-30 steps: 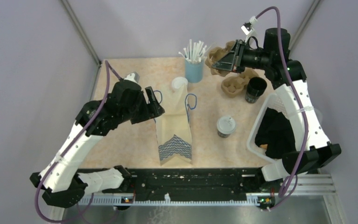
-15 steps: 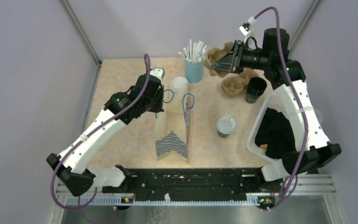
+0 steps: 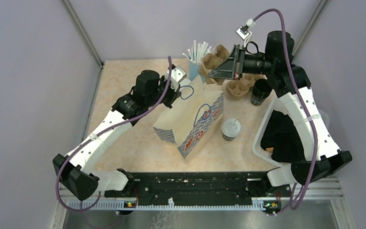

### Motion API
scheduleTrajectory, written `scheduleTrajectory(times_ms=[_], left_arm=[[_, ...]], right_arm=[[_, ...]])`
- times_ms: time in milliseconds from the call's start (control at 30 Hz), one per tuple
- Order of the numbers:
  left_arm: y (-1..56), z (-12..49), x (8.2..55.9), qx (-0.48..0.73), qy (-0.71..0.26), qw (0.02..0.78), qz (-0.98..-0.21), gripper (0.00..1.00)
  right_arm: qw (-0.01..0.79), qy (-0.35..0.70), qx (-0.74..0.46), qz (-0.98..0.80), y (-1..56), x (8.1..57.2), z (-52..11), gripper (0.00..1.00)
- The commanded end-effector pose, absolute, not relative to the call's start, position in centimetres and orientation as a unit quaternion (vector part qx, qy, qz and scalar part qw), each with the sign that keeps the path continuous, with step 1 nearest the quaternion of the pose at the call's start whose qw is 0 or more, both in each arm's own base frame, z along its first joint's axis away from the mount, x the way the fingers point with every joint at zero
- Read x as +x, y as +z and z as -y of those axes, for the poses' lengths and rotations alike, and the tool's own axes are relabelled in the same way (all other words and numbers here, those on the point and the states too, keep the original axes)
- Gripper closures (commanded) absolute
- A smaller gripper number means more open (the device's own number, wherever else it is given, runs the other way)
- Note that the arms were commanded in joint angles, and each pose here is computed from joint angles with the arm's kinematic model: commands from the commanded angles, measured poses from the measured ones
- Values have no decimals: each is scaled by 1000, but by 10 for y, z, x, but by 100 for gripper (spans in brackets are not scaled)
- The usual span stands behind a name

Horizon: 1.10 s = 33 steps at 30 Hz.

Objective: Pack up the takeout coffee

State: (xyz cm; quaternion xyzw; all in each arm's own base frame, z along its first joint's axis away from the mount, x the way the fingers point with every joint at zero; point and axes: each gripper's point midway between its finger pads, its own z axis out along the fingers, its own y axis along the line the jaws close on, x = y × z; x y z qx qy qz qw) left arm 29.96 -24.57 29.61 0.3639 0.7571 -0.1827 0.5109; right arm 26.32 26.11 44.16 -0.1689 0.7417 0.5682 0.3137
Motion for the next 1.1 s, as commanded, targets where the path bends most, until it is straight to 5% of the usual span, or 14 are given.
scheduleTrajectory(times_ms=[0, 100, 267, 467, 633, 800, 1067], left_arm=[[316, 250, 337, 397, -203, 558, -700, 100], [314, 247, 348, 390, -218, 543, -712, 96], [317, 255, 346, 355, -262, 507, -740, 49], [341, 235, 330, 176, -290, 460, -821, 28], [329, 211, 290, 30, -300, 386, -872, 26], [313, 213, 256, 37, -348, 364, -863, 25], [290, 203, 274, -15, -305, 362, -881, 41]], right_arm=[[328, 625, -211, -677, 488, 221, -261, 100], [318, 647, -218, -658, 497, 212, -262, 100], [297, 675, -241, -631, 511, 197, -265, 100], [259, 694, -285, -608, 518, 173, -281, 100], [207, 708, -313, -598, 512, 149, -295, 100], [158, 727, -318, -588, 506, 135, -303, 100], [75, 724, -288, -623, 473, 137, -317, 100]])
